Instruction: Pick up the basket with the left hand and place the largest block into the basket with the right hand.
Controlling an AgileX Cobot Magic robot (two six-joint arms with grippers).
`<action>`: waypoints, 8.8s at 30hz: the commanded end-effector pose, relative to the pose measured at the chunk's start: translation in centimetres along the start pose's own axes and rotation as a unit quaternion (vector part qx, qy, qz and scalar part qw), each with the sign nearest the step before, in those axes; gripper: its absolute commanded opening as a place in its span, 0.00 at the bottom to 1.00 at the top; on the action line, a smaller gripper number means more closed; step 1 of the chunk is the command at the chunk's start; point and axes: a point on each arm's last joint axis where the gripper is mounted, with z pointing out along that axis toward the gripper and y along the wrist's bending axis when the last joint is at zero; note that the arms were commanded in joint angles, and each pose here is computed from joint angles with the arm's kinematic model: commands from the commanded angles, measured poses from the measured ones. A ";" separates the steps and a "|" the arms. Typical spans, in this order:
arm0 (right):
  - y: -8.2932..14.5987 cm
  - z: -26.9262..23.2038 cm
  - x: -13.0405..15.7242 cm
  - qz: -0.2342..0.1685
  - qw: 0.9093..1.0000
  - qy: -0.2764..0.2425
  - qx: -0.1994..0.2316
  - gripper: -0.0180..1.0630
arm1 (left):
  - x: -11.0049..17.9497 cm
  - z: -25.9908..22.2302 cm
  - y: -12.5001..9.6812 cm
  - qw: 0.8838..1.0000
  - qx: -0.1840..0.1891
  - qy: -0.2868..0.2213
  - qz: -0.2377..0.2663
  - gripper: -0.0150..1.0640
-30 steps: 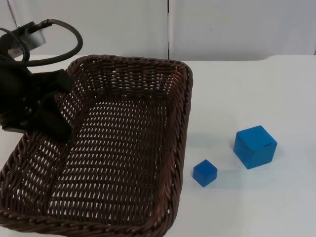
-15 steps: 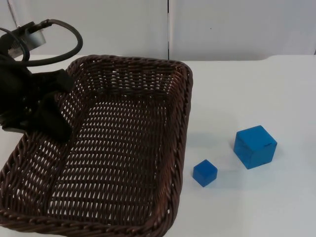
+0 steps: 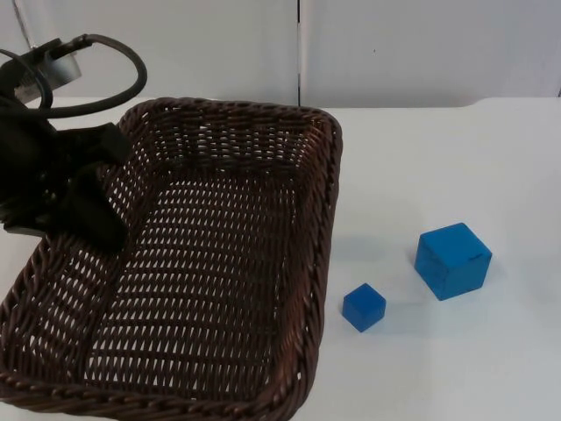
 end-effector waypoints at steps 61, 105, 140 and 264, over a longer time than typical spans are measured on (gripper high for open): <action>11.0 22.0 1.8 -0.153 0.987 -0.004 -0.049 0.99 | -0.2 -0.4 -0.4 1.000 0.003 -0.019 -0.004 0.01; 11.8 16.8 -1.8 -0.154 0.988 0.000 -0.033 0.02 | -0.3 -0.4 -0.4 1.000 0.002 -0.021 -0.004 0.01; 10.5 2.6 -3.3 -0.150 0.982 -0.102 -0.042 0.02 | -0.4 -0.4 -0.4 1.000 0.000 -0.026 -0.005 0.01; 21.3 0.9 1.9 -0.328 0.922 -0.110 -0.171 0.72 | -0.8 -0.4 0.0 0.999 -0.019 -0.050 0.004 0.01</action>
